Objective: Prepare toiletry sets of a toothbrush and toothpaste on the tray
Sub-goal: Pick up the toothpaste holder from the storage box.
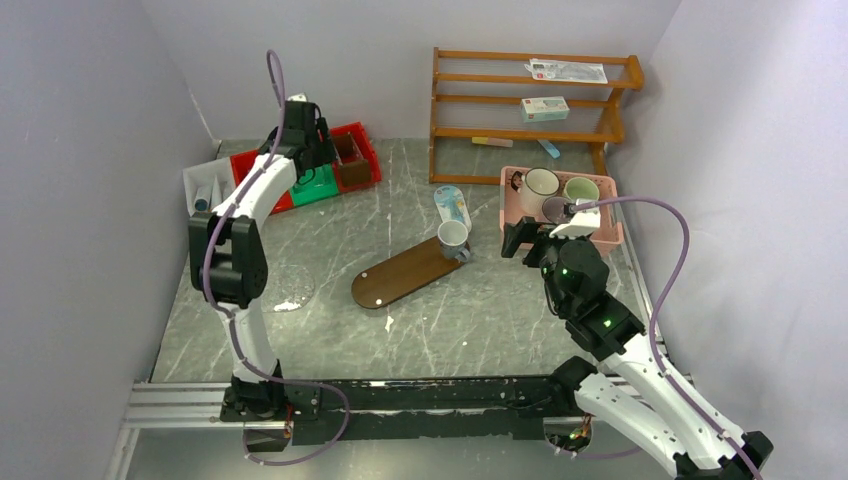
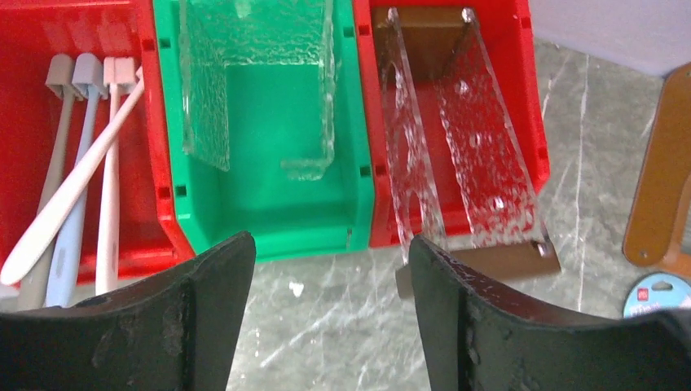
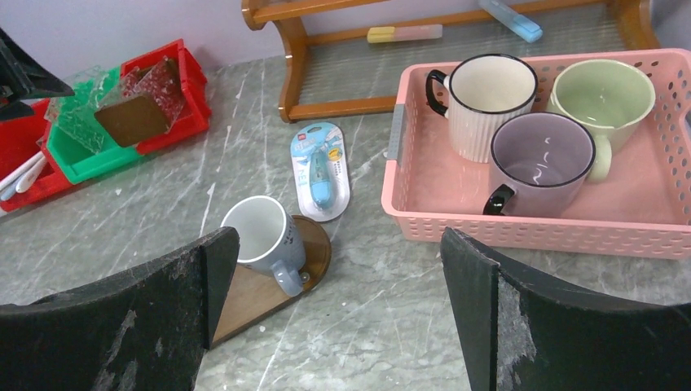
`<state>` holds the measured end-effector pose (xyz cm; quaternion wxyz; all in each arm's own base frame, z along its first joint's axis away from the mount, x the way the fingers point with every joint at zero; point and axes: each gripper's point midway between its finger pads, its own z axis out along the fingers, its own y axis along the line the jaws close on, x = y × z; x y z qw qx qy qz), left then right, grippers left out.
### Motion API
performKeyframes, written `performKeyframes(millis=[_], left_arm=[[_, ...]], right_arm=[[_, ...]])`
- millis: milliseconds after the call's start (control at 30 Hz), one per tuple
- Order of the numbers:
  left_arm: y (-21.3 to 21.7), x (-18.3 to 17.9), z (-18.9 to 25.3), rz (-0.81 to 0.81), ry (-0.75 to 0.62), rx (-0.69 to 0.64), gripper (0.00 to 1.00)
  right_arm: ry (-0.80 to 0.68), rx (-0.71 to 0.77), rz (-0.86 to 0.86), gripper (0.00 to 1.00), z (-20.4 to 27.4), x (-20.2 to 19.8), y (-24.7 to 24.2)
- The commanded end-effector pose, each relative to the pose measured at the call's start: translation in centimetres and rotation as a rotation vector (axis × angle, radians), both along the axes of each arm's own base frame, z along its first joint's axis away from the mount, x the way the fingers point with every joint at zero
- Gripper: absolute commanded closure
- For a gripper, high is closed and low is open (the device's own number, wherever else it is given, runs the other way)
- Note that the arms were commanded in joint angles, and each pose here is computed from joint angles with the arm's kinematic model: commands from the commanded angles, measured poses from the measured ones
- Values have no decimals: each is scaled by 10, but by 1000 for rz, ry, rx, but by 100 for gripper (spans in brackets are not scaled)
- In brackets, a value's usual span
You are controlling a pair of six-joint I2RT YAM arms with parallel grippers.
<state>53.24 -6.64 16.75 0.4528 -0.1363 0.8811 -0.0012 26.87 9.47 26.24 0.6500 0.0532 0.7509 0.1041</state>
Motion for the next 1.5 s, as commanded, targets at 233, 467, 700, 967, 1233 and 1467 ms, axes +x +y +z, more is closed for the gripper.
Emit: performKeyframes(millis=[233, 467, 700, 967, 1233, 1467], left_arm=[[17, 49, -19, -7, 30, 38, 34], [25, 64, -36, -13, 63, 112, 49], [27, 72, -48, -16, 77, 124, 61], [26, 78, -60, -25, 93, 114, 76], [28, 77, -47, -30, 75, 98, 91], [23, 72, -20, -43, 20, 44, 95]], right_arm=[[12, -18, -14, 0, -8, 4, 0], [28, -32, -18, 0, -13, 7, 1], [42, -43, -17, 0, -17, 9, 2], [46, -48, -19, 0, -19, 10, 3], [53, -52, -15, 0, -22, 11, 4], [53, -54, -6, 0, -21, 11, 5]])
